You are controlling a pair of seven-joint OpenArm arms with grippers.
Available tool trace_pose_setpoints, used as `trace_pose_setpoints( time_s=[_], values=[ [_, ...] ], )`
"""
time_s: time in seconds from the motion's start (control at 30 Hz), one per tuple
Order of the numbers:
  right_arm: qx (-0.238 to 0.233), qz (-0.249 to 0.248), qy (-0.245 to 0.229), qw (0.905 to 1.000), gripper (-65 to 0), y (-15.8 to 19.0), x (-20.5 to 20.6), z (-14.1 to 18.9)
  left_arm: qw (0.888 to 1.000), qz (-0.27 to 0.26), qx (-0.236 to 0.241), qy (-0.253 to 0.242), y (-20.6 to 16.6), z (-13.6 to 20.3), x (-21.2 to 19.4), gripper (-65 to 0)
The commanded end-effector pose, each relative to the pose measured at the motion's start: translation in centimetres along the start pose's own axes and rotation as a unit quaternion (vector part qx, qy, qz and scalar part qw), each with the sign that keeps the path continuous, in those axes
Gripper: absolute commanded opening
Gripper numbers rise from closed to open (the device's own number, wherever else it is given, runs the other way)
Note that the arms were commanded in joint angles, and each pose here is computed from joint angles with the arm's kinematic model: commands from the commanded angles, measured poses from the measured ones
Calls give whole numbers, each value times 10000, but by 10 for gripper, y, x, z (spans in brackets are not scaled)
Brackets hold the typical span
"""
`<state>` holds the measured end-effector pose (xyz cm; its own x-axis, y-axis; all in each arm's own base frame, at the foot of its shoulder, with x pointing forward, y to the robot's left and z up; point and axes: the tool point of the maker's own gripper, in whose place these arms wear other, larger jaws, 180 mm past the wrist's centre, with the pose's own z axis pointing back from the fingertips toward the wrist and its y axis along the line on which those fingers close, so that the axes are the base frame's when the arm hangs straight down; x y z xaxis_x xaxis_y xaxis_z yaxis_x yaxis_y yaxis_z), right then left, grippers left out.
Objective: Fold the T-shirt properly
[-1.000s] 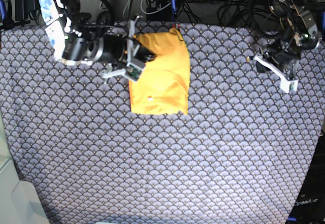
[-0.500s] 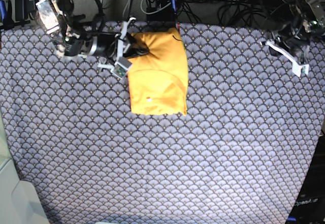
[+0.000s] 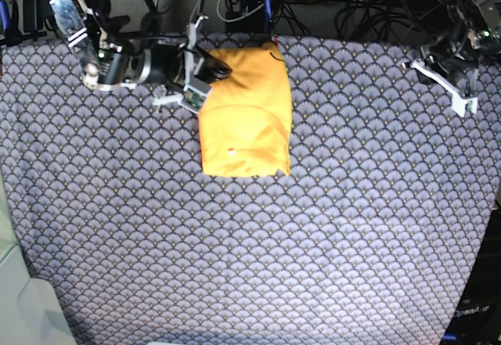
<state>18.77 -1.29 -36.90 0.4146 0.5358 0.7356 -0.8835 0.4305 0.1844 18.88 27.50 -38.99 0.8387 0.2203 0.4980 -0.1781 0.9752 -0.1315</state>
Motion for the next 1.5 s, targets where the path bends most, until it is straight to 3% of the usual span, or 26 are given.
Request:
trace_pose_setpoints(
  time_s=[0.0, 0.1, 0.33, 0.67, 0.87, 0.97, 1.1, 1.2, 1.33, 1.47],
  values=[
    [27, 238, -309, 9992, -650, 4, 24, 8, 9998, -70, 17, -191, 2, 5, 11, -650],
    [13, 475, -409, 9980, -650, 10, 47, 8, 9998, -81, 27, -193, 2, 5, 12, -650],
    [161, 217, -589, 9979, -650, 16, 57, -12, 9999, -96, 46, -115, 4, 6, 5, -650],
    [749, -340, -274, 9962, -650, 15, 19, -64, 9999, -107, 72, -29, 5, 8, -3, -650],
    [928, -564, -187, 9939, -650, 22, 1, -76, 9999, -119, 92, 22, 7, 9, -7, -650],
    [890, -264, -297, 9952, -650, 23, 16, -65, 9999, -113, 86, 15, 7, 9, -7, -650],
    [794, 496, -359, 9950, -650, 32, 48, -41, 9999, -114, 80, 6, 6, 9, -6, -650],
    [473, 958, -328, 9937, -650, 22, 64, -18, 9993, -280, 135, -194, 4, 19, 6, -650],
    [-81, 869, -98, 9961, -650, -8, 53, 6, 9968, -459, 427, -488, 17, 43, 18, -650],
    [-519, 429, 265, 9974, -650, -31, 9, 34, 9898, -1229, 616, -371, 41, 57, 16, -650]
  ],
)
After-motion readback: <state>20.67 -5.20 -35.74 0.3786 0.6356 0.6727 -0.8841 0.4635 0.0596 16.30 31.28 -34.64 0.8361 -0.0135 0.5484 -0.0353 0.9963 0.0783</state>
